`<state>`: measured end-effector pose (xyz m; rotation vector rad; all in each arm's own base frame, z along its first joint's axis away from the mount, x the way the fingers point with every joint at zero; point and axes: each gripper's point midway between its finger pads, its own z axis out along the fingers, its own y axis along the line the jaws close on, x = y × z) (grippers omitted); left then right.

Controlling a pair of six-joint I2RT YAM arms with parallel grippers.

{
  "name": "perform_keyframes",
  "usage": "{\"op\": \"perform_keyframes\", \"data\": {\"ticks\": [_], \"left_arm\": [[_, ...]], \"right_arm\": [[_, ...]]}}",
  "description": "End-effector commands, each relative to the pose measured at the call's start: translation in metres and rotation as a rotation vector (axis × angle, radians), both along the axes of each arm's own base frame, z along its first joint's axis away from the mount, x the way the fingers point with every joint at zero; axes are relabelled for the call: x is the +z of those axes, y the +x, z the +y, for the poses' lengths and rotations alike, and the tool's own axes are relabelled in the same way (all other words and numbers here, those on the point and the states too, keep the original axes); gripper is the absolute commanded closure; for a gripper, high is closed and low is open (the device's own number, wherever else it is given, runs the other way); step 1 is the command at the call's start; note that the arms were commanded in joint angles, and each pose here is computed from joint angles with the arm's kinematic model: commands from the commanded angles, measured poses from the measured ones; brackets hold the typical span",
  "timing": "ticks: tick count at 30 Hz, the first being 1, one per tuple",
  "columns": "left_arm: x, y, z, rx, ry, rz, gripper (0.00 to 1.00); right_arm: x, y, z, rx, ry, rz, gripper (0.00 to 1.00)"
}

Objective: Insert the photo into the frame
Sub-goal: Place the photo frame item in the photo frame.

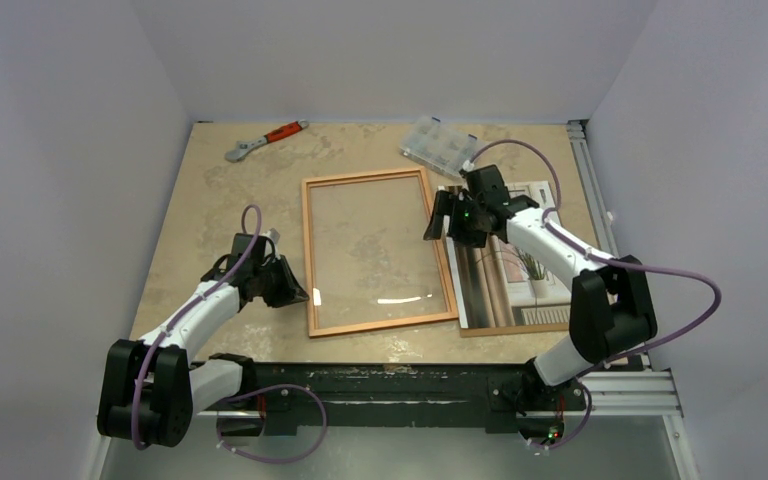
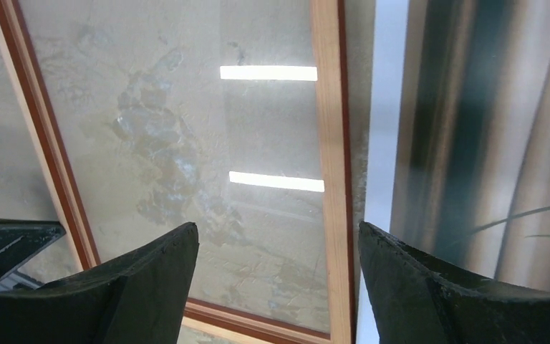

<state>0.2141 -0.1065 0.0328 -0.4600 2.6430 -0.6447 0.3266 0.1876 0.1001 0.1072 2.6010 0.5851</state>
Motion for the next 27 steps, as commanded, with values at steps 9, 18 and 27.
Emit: {"op": "perform_keyframes", "data": {"ticks": [9,18,27], "left_arm": [[-0.010,-0.003,0.013,-0.001,0.074,0.012,0.74],[0.006,0.004,0.004,-0.024,0.025,-0.035,0.40],[0.077,0.019,-0.001,-0.019,-0.016,-0.175,0.11]], "right_arm": [[-0.033,-0.011,-0.018,-0.002,0.012,0.079,0.30],[-0.061,-0.036,-0.010,0.042,0.042,0.164,0.39],[-0.066,-0.057,0.007,0.093,0.087,0.196,0.41]]}}
